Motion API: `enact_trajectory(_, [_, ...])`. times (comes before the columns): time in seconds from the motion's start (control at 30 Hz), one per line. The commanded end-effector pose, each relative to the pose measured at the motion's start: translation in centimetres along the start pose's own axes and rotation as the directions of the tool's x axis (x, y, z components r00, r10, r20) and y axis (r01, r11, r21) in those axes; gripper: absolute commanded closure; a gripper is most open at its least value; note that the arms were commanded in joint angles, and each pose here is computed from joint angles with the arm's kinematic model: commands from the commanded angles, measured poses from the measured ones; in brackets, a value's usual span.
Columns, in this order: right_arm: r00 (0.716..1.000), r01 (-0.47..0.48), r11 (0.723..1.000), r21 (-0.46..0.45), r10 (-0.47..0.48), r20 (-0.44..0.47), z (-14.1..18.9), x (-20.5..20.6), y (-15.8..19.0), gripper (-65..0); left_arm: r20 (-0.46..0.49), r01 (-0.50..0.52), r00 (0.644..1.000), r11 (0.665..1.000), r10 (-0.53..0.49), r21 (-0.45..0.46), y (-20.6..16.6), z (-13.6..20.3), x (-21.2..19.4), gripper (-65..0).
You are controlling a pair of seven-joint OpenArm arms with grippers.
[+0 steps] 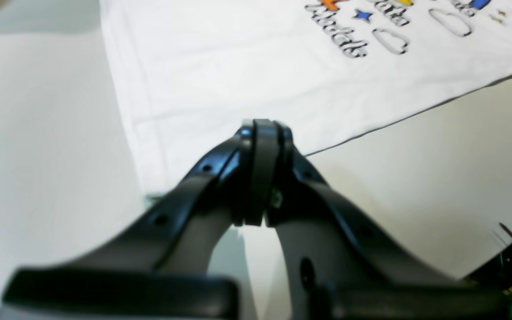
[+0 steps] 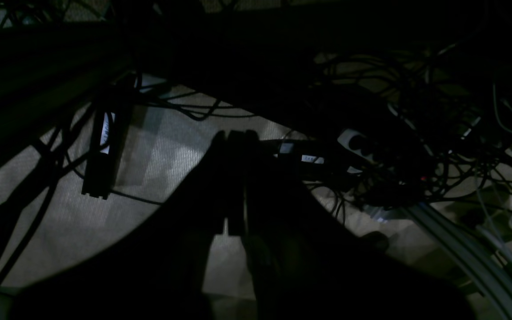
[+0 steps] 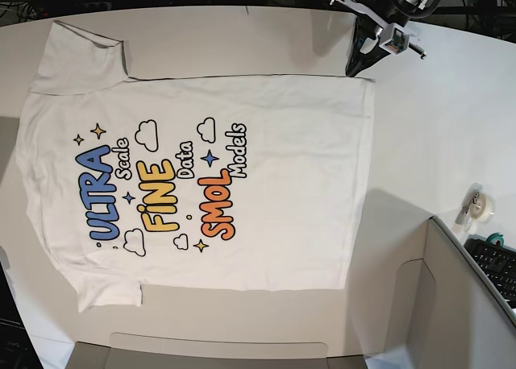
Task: Layout the t-shirt on the table in an organized manner, then fold the t-shirt properly
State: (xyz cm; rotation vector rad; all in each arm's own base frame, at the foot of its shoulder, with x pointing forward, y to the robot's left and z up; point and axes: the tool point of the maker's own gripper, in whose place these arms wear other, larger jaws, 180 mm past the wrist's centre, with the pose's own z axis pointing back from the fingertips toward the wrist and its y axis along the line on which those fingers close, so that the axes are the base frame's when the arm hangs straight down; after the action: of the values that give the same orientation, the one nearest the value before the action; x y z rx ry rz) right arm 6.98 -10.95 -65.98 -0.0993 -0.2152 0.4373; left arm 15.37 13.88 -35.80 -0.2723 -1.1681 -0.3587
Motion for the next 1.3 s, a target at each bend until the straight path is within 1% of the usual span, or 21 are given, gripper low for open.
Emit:
enact_trajectory(0.0, [1.000, 0.000, 1.000, -0.004, 0.000, 0.007, 0.0, 0.3, -0.1, 0.0, 0.045, 0.004, 0.999, 0.999, -0.003, -0.031, -0.5, -0.2, 1.2, 0.0])
enact_trajectory(0.1, [1.000, 0.000, 1.000, -0.004, 0.000, 0.004, 0.0, 0.2, -0.1, 0.0, 0.048, 0.014, 0.999, 0.994, -0.009, -0.104, -2.2, -1.0, 1.4, 0.0])
enact_trajectory(0.23, [1.000, 0.001, 1.000, -0.001, -0.001, 0.009, 0.0, 0.3, 0.1, 0.0, 0.057, 0.022, 0.998, 0.988, -0.014, -0.154, -3.1, -2.0, 1.5, 0.0])
enact_trajectory(0.4, [1.000, 0.001, 1.000, -0.001, -0.001, 0.010, 0.0, 0.4, 0.1, 0.0, 0.005, 0.031, 1.000, 0.989, -0.030, -0.142, -2.2, -3.2, 0.2, 0.0])
enact_trajectory(0.53, [1.000, 0.000, 1.000, -0.004, 0.000, 0.006, 0.0, 0.2, -0.1, 0.0, -0.002, 0.039, 0.999, 0.991, -0.040, -0.129, -1.2, -4.4, 0.0, 0.0])
enact_trajectory(0.7, [1.000, 0.001, 1.000, -0.001, -0.001, 0.006, 0.0, 0.3, 0.1, 0.0, -0.015, 0.035, 0.999, 0.987, -0.038, -0.158, -1.8, -5.9, -0.9, 0.0])
enact_trajectory(0.8, [1.000, 0.001, 1.000, -0.001, -0.001, 0.010, 0.0, 0.4, 0.1, 0.0, -0.014, 0.039, 0.999, 0.985, -0.042, -0.169, -2.0, -6.3, -0.7, 0.0])
enact_trajectory(1.03, [1.000, 0.000, 1.000, -0.004, 0.000, 0.006, 0.0, 0.2, -0.1, 0.0, -0.058, 0.048, 0.997, 0.981, -0.060, -0.190, -2.6, -7.1, -1.2, 0.0])
enact_trajectory(1.27, [1.000, 0.000, 1.000, -0.004, 0.000, 0.004, 0.0, 0.2, -0.1, 0.0, -0.048, 0.048, 0.997, 0.982, -0.058, -0.185, -2.3, -7.1, -1.0, 0.0])
